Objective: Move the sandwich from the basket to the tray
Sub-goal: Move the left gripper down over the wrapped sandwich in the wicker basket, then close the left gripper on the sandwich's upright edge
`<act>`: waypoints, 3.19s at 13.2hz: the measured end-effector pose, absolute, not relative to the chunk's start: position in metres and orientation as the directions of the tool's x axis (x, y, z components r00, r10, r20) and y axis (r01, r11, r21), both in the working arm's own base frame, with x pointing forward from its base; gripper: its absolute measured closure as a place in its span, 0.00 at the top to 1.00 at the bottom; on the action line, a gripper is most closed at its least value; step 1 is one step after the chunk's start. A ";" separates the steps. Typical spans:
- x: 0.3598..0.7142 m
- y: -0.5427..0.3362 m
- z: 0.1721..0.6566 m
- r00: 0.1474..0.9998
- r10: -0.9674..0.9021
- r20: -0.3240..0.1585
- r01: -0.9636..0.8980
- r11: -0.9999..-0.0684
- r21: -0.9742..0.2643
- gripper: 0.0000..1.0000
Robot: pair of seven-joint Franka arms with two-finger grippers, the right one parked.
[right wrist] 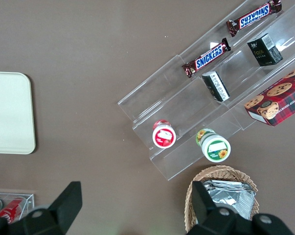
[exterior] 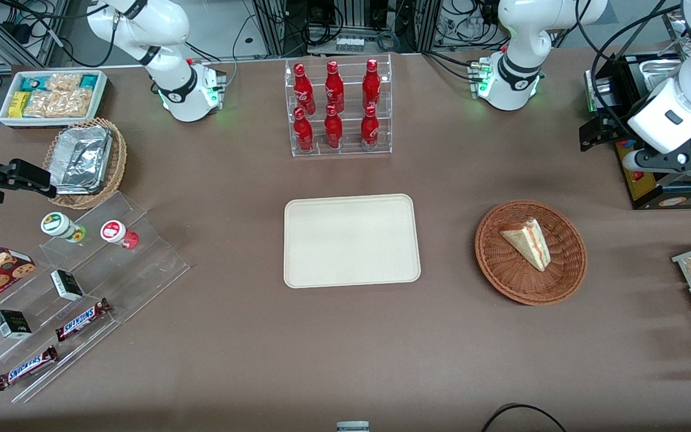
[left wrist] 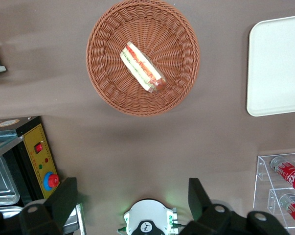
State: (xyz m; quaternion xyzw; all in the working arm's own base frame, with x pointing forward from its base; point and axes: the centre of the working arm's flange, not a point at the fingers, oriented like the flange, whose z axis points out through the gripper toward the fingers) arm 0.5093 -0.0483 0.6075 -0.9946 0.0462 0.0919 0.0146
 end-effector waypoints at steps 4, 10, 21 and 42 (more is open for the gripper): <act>0.511 -0.048 0.603 0.977 -0.089 -0.192 -0.095 -0.995 -0.020 1.00; 0.536 -0.052 0.511 0.982 -0.098 -0.161 -0.102 -0.995 -0.014 1.00; 0.552 -0.050 0.345 0.996 0.031 -0.083 0.031 -1.000 -0.008 1.00; 0.541 -0.056 0.255 0.811 0.579 -0.080 0.577 -0.815 -0.046 1.00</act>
